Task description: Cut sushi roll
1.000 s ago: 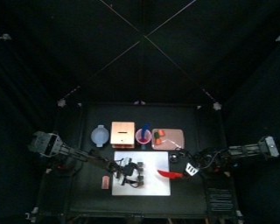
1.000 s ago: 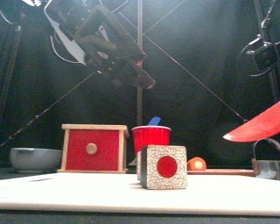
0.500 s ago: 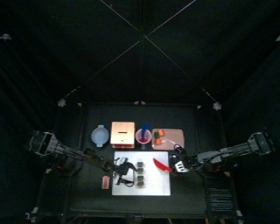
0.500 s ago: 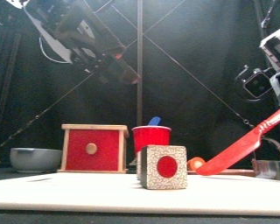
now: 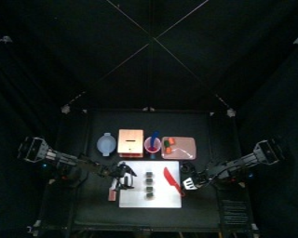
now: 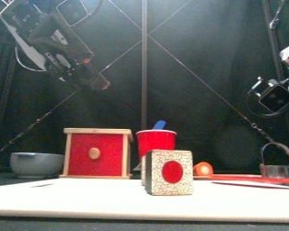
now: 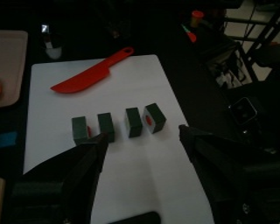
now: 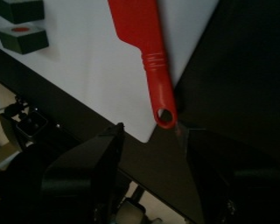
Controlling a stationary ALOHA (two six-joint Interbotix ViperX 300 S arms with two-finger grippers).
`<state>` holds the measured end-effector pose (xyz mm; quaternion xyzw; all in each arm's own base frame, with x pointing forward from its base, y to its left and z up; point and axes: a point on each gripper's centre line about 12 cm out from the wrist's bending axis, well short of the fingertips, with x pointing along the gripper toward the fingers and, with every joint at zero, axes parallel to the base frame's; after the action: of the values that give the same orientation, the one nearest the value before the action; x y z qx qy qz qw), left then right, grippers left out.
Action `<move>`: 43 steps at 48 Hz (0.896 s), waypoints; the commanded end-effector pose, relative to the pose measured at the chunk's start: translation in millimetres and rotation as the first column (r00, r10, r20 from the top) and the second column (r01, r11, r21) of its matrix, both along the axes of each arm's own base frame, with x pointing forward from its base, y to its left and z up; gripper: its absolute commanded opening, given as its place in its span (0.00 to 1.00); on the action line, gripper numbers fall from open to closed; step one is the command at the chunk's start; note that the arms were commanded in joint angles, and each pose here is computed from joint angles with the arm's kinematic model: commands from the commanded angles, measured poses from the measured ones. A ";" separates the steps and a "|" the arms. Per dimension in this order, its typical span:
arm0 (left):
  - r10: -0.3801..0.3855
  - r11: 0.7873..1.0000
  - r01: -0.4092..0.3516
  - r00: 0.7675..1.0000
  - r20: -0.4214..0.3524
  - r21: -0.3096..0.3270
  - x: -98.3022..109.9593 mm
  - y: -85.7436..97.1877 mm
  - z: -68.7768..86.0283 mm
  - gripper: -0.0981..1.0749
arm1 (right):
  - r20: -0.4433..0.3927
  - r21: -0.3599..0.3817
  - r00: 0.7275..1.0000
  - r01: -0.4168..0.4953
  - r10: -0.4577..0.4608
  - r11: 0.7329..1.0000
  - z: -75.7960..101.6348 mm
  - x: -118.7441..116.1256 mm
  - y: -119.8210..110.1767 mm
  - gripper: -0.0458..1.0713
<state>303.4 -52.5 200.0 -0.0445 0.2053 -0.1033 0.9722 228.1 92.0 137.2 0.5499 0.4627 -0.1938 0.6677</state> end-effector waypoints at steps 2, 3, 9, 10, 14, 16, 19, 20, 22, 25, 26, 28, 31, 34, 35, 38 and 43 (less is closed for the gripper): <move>0.015 1.000 -0.014 1.000 0.027 -0.023 -0.2 1.7 7.5 0.92 | 0.045 -0.020 0.998 -0.035 0.035 0.999 11.3 5.8 1.1 0.88; 0.016 1.000 -0.015 1.000 0.025 -0.024 -1.0 1.8 6.9 0.92 | 0.057 -0.031 0.997 -0.046 0.048 0.998 13.0 6.8 1.0 0.88; 0.015 0.999 -0.014 0.999 0.030 -0.030 -3.5 1.9 6.2 0.92 | 0.176 -0.193 0.966 -0.156 0.191 0.969 36.0 18.0 -6.2 0.88; 0.015 0.999 -0.014 0.999 0.030 -0.030 -3.8 1.8 5.8 0.92 | 0.206 -0.247 0.952 -0.175 0.228 0.953 42.9 21.6 -10.3 0.88; 0.013 0.999 -0.012 0.999 0.035 -0.034 -4.2 1.6 5.8 0.92 | 0.275 -0.451 0.885 -0.226 0.376 0.863 66.5 31.9 -21.8 0.88; 0.015 0.999 -0.014 0.999 0.035 -0.034 -4.1 2.1 5.8 0.92 | 0.286 -0.554 0.845 -0.238 0.451 0.797 77.2 36.1 -27.1 0.88; 0.019 0.999 -0.018 0.999 0.035 -0.036 -4.4 3.1 5.7 0.92 | 0.285 -0.671 0.801 -0.225 0.527 0.706 89.2 40.7 -37.1 0.88; 0.019 0.999 -0.018 0.999 0.035 -0.036 -4.4 3.1 5.7 0.92 | 0.282 -0.702 0.787 -0.221 0.548 0.677 92.7 42.0 -39.5 0.88; 0.023 0.999 -0.022 0.999 0.031 -0.041 -4.5 3.3 4.8 0.92 | 0.266 -0.764 0.762 -0.207 0.590 0.611 99.4 44.4 -45.9 0.88; 0.033 0.998 -0.032 0.999 0.029 -0.045 -5.0 5.4 4.2 0.92 | 0.245 -0.821 0.735 -0.190 0.632 0.539 104.9 48.0 -53.4 0.88; 0.038 0.998 -0.036 0.999 0.027 -0.046 -5.1 6.5 3.7 0.92 | 0.234 -0.837 0.728 -0.186 0.645 0.515 104.8 49.1 -56.8 0.88; 0.044 0.998 -0.043 0.999 0.025 -0.048 -5.2 8.0 3.2 0.92 | 0.230 -0.847 0.719 -0.185 0.656 0.499 103.3 50.9 -60.4 0.88; 0.050 0.998 -0.049 0.998 0.024 -0.049 -5.4 9.5 2.7 0.92 | 0.233 -0.846 0.714 -0.186 0.661 0.499 96.7 52.4 -67.7 0.88; 0.057 0.997 -0.056 0.998 0.020 -0.050 -5.3 11.4 1.7 0.92 | 0.252 -0.830 0.710 -0.191 0.658 0.523 87.2 52.7 -74.6 0.88; 0.060 0.997 -0.059 0.998 0.022 -0.050 -5.3 12.3 2.2 0.92 | 0.263 -0.823 0.706 -0.191 0.657 0.536 84.4 52.2 -76.1 0.88; 0.065 0.997 -0.063 0.998 0.022 -0.048 -5.1 14.1 2.2 0.92 | 0.284 -0.806 0.703 -0.194 0.652 0.559 78.5 51.5 -78.7 0.88; 0.078 0.996 -0.077 0.997 0.020 -0.046 -4.8 18.2 1.2 0.92 | 0.287 -0.801 0.697 -0.201 0.657 0.563 75.2 52.3 -78.8 0.87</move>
<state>296.1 -37.0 195.2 -0.0714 0.2028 -0.0738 0.9738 277.9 13.3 206.9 0.1329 0.2669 -0.0145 0.9544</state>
